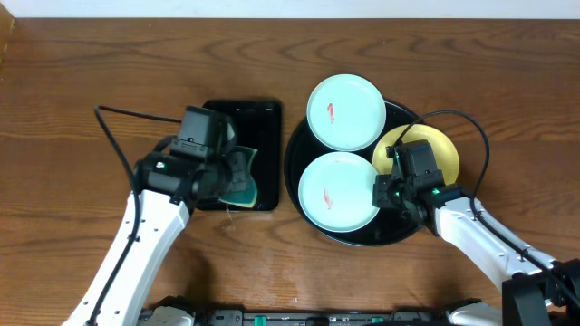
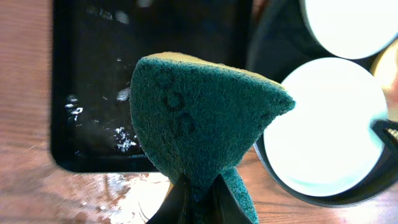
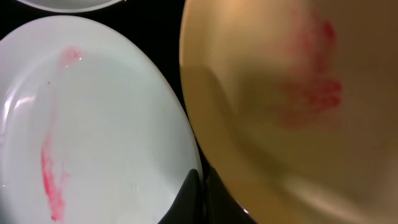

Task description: Clean dirty plates on tray and stack at the side

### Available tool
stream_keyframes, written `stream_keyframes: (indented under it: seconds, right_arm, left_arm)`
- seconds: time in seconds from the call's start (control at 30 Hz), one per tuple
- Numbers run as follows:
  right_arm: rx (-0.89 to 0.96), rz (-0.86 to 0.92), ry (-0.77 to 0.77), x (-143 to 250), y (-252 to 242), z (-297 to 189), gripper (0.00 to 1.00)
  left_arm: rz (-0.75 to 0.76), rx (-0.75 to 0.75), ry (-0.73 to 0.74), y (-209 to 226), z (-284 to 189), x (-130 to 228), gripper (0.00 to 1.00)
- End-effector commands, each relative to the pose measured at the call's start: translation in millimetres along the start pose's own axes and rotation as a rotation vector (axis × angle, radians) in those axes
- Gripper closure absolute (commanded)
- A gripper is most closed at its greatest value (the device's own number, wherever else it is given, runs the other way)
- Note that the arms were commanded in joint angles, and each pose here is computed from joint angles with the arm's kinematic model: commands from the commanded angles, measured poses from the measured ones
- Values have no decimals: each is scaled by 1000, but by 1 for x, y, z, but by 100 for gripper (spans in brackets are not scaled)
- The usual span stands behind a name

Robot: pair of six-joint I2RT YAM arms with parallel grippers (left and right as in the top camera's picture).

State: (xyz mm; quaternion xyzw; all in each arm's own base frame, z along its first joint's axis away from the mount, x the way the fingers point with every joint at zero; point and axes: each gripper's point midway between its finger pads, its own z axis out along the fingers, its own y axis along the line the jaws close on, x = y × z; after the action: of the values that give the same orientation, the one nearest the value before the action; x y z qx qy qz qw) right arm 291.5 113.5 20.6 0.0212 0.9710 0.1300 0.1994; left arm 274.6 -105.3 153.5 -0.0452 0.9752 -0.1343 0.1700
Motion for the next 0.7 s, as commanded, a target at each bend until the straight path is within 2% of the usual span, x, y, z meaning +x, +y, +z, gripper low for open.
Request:
stream_keyframes:
  seconds: [0.0, 0.37, 0.67]
  right_arm:
    - [25, -6, -3, 2, 0, 2, 99]
    - [45, -38, 57, 18, 2, 15, 99]
    - [56, -37, 72, 21, -1, 22, 99]
  left_arm:
    - [57, 57, -9, -25, 0, -3, 92]
    - [81, 112, 60, -80, 49, 11, 92]
    - [53, 161, 135, -142, 137, 41, 93]
